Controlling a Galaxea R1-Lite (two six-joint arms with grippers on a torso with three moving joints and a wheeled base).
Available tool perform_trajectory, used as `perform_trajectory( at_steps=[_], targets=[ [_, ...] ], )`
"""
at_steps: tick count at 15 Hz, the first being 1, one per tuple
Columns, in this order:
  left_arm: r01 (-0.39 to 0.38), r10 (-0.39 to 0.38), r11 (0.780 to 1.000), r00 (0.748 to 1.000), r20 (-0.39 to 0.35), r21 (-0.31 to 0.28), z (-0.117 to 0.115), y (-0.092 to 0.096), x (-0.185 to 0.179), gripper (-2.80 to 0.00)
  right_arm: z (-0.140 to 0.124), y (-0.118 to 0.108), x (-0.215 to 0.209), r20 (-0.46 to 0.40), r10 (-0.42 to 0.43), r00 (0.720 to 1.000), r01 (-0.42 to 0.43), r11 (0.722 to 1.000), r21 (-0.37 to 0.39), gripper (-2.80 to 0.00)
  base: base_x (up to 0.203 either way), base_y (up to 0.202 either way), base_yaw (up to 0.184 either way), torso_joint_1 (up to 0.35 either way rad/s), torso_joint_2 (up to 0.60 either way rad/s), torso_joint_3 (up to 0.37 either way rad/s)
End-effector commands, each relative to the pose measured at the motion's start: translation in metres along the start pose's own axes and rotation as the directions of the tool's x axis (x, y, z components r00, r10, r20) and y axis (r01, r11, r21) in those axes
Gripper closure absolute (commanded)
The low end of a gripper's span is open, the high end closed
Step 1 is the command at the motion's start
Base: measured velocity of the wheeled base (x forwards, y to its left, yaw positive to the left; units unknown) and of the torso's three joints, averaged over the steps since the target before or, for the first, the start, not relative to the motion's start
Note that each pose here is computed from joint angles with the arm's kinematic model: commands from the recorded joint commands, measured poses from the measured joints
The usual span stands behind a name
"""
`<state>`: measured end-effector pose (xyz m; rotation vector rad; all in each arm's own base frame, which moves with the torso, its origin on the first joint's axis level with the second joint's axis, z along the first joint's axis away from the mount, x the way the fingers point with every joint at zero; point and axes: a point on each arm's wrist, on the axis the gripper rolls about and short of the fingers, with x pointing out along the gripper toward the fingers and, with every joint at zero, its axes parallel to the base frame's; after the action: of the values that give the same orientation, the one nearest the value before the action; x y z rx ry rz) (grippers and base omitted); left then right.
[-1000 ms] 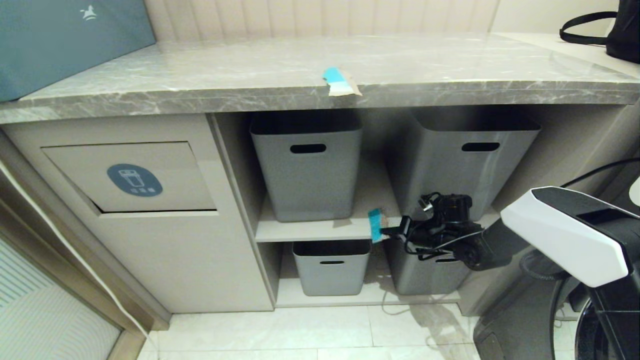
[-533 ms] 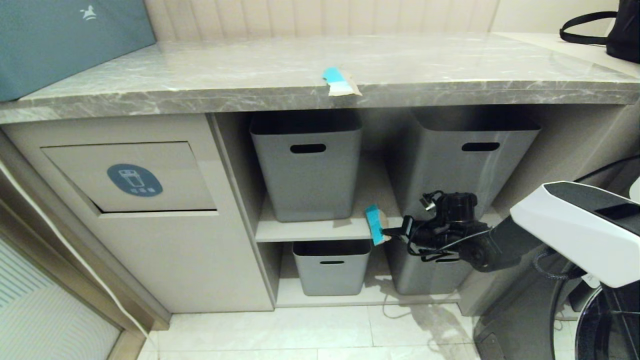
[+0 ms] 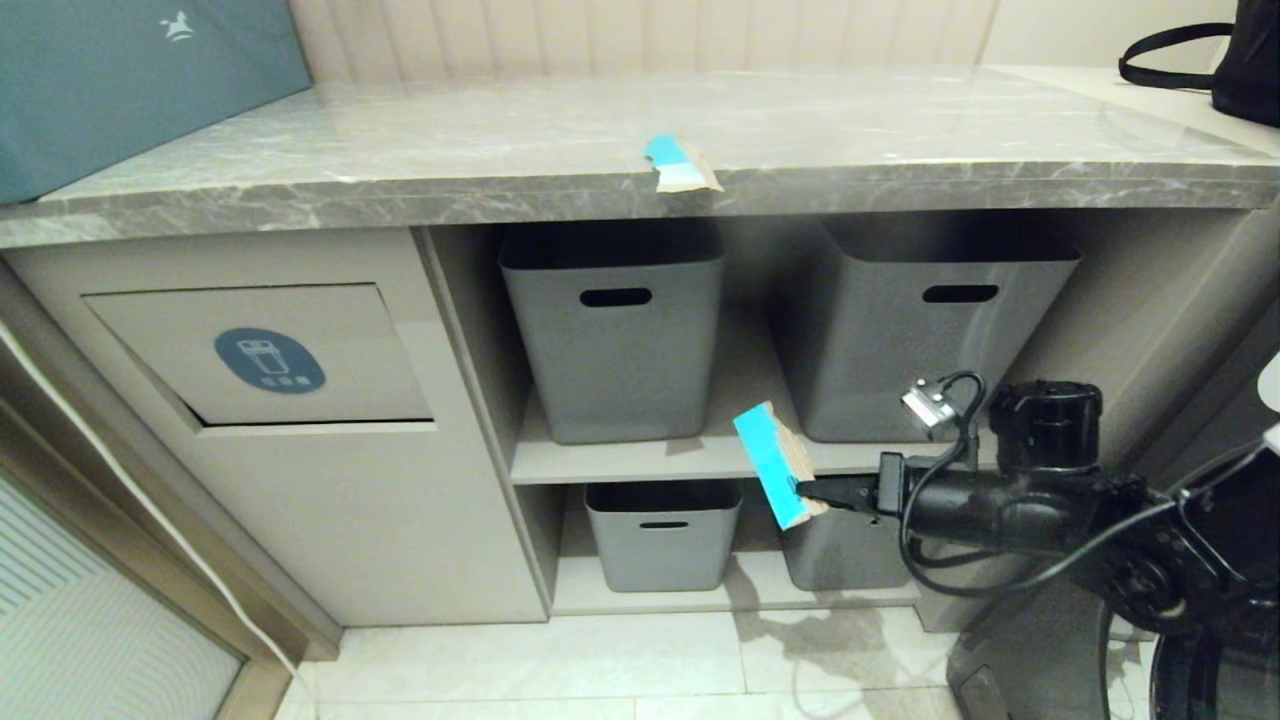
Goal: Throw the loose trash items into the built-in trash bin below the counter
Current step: Hand it to the other hand
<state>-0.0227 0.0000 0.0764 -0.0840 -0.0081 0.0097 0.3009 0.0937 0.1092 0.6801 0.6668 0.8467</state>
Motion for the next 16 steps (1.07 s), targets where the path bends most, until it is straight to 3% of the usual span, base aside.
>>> perform_trajectory(
  at_steps=[1, 5, 9, 14, 16],
  targets=[
    [-0.001, 0.001, 1.000, 1.000, -0.003, -0.001, -0.001, 0.000, 0.000, 0.00, -0.014, 0.038, -0.027, 0.017, 0.077, 0.997, -0.076, 0.994, -0.073, 0.00, 0.000, 0.000, 0.000, 0.000, 0.00, 0.000],
    [-0.001, 0.001, 1.000, 1.000, -0.003, -0.001, -0.001, 0.000, 0.000, 0.00, -0.052, 0.072, -0.029, -0.079, 0.167, 0.983, -0.176, 0.976, -0.127, 0.00, 0.000, 0.000, 0.000, 0.000, 0.00, 0.000],
    [-0.001, 0.001, 1.000, 1.000, -0.003, 0.000, -0.001, 0.000, 0.000, 0.00, -0.077, 0.098, -0.014, -0.104, 0.164, 0.981, -0.179, 0.971, -0.159, 0.00, 0.000, 0.000, 0.000, 0.000, 0.00, 0.000],
    [0.010, -0.010, 1.000, 1.000, -0.001, 0.014, -0.001, 0.000, 0.000, 0.00, -0.076, 0.102, -0.015, -0.084, 0.161, 0.983, -0.173, 0.971, -0.164, 0.00, 0.000, 0.000, 0.000, 0.000, 0.00, 0.000],
    [0.019, -0.020, 1.000, 0.997, 0.072, 0.002, 0.015, -0.001, -0.003, 0.00, -0.076, 0.100, -0.012, -0.090, 0.157, 0.984, -0.170, 0.972, -0.161, 0.00, 0.000, 0.000, 0.000, 0.000, 0.00, 0.000]
  ],
)
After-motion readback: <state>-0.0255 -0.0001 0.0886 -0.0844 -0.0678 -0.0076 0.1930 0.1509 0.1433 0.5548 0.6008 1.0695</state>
